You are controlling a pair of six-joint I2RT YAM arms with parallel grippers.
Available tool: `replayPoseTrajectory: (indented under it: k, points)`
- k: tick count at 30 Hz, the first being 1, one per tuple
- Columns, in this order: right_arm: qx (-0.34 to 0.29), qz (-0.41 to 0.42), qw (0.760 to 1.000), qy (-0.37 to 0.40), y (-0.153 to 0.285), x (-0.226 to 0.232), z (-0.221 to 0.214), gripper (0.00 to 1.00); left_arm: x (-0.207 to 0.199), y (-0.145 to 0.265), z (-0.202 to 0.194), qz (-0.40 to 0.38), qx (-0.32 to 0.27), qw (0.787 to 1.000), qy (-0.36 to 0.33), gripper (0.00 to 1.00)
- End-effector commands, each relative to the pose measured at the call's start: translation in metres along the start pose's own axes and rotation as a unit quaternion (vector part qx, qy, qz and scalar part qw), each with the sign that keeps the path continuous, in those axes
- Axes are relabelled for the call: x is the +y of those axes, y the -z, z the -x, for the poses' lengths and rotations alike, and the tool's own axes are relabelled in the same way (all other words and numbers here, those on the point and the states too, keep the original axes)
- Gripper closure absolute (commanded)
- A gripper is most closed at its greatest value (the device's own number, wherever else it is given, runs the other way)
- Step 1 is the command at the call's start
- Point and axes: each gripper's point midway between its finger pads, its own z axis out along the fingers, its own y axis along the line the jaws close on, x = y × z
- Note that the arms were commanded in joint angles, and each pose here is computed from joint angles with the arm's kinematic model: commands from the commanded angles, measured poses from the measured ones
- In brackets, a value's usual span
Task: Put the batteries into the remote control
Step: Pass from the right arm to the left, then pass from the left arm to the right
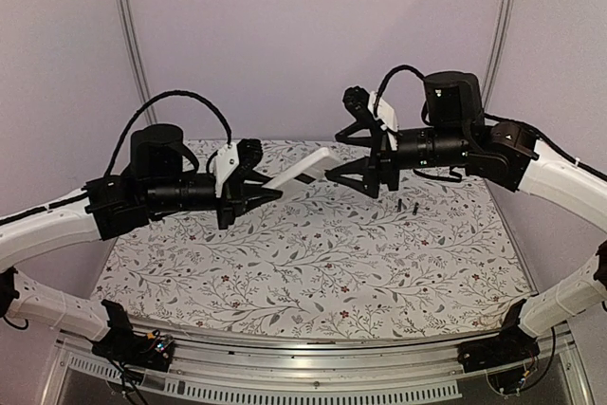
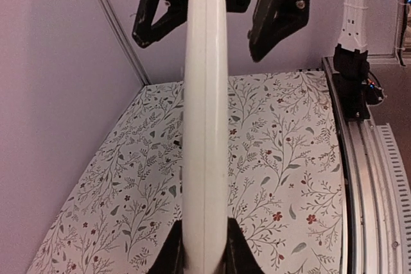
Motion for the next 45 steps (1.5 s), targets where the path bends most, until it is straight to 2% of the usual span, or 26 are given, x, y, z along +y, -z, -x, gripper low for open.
replayPoseTrajectory:
  k: [1, 4, 7, 12, 15, 20, 24, 29, 31, 36, 37, 40, 41, 43, 45]
  points:
    - [0.012, 0.043, 0.999, 0.013, -0.013, 0.01, -0.003, 0.3, -0.017, 0.0, -0.002, -0.064, 0.013, 0.995, 0.073, 1.0]
    - [0.017, 0.06, 0.998, 0.01, -0.021, 0.013, -0.005, 0.42, -0.018, -0.001, -0.005, -0.07, 0.02, 0.994, 0.077, 1.0]
    - [0.011, 0.086, 0.996, 0.005, -0.025, 0.02, -0.005, 0.47, -0.018, -0.003, -0.01, -0.073, 0.032, 0.993, 0.082, 1.0]
    - [0.027, 0.106, 0.994, -0.016, -0.033, 0.025, -0.015, 0.61, -0.017, -0.006, -0.013, -0.077, 0.043, 0.992, 0.087, 1.0]
    - [0.035, 0.112, 0.993, -0.026, -0.033, 0.027, -0.019, 0.67, -0.016, -0.006, -0.009, -0.082, 0.036, 0.992, 0.089, 1.0]
    - [0.053, 0.11, 0.992, -0.04, -0.034, 0.027, -0.027, 0.72, -0.012, -0.002, -0.004, -0.088, 0.021, 0.991, 0.1, 1.0]
    - [0.059, 0.11, 0.991, -0.05, -0.036, 0.026, -0.027, 0.86, -0.005, -0.001, -0.002, -0.077, 0.016, 0.991, 0.106, 1.0]
    - [0.069, 0.113, 0.989, -0.066, -0.04, 0.026, -0.033, 0.92, -0.003, 0.006, 0.007, -0.072, -0.002, 0.992, 0.106, 1.0]
    - [0.071, 0.114, 0.989, -0.068, -0.041, 0.027, -0.034, 0.99, -0.001, 0.008, 0.008, -0.068, -0.004, 0.992, 0.106, 1.0]
    - [0.069, 0.121, 0.988, -0.07, -0.041, 0.029, -0.033, 1.0, 0.003, 0.008, 0.003, -0.055, 0.004, 0.993, 0.104, 1.0]
    - [0.068, 0.118, 0.988, -0.07, -0.041, 0.028, -0.033, 1.0, 0.005, 0.008, 0.002, -0.047, 0.004, 0.994, 0.102, 0.89]
    - [0.067, 0.079, 0.991, -0.08, -0.045, 0.014, -0.031, 1.0, 0.016, 0.012, 0.002, -0.007, -0.007, 0.996, 0.09, 0.32]
    - [0.066, 0.061, 0.992, -0.089, -0.046, 0.007, -0.03, 1.0, 0.019, 0.016, 0.003, 0.007, -0.015, 0.997, 0.082, 0.2]
    - [0.06, 0.04, 0.991, -0.113, -0.047, 0.0, -0.027, 1.0, 0.024, 0.025, 0.009, 0.036, -0.043, 0.997, 0.058, 0.03]
    - [0.041, 0.027, 0.99, -0.129, -0.045, -0.005, -0.017, 1.0, 0.029, 0.038, 0.015, 0.069, -0.075, 0.994, 0.038, 0.0]
